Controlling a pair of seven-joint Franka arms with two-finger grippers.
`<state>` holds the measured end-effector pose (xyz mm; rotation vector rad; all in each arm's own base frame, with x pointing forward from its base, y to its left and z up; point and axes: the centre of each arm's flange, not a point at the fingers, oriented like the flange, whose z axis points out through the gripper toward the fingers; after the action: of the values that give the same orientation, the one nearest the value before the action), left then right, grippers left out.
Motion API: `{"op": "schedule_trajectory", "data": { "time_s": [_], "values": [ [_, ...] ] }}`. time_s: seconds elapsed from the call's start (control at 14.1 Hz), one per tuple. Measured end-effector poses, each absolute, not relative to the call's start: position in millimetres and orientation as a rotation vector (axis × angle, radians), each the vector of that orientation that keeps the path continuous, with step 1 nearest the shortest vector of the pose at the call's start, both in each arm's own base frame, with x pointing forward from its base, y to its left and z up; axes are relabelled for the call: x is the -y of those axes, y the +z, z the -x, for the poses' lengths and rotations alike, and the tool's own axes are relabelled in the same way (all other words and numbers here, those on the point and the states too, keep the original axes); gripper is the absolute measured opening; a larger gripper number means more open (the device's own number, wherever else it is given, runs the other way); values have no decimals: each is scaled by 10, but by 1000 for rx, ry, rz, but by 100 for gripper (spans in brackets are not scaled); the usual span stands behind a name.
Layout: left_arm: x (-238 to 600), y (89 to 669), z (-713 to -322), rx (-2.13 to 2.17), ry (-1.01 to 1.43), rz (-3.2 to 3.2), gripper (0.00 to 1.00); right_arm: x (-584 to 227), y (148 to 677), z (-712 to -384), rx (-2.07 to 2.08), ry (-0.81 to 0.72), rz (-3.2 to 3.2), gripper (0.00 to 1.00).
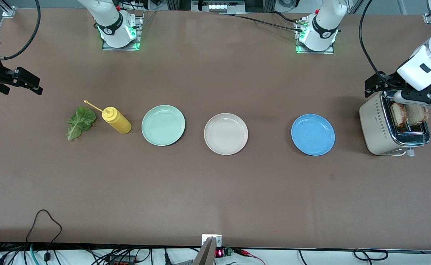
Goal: Make sandwich in beige plate with both arms
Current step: 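Move the right gripper toward the yellow bottle while the left gripper reaches the toaster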
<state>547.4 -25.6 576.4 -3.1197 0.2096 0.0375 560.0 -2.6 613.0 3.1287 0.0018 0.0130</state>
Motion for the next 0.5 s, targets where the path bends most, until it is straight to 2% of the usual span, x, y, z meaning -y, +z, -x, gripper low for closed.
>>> {"op": "schedule_trajectory", "data": {
  "time_s": [0.5],
  "values": [
    [256,5761,-5471,-210,43,3120,100,-14,6109,-5600,-13,6,-3129,100]
  ]
}}
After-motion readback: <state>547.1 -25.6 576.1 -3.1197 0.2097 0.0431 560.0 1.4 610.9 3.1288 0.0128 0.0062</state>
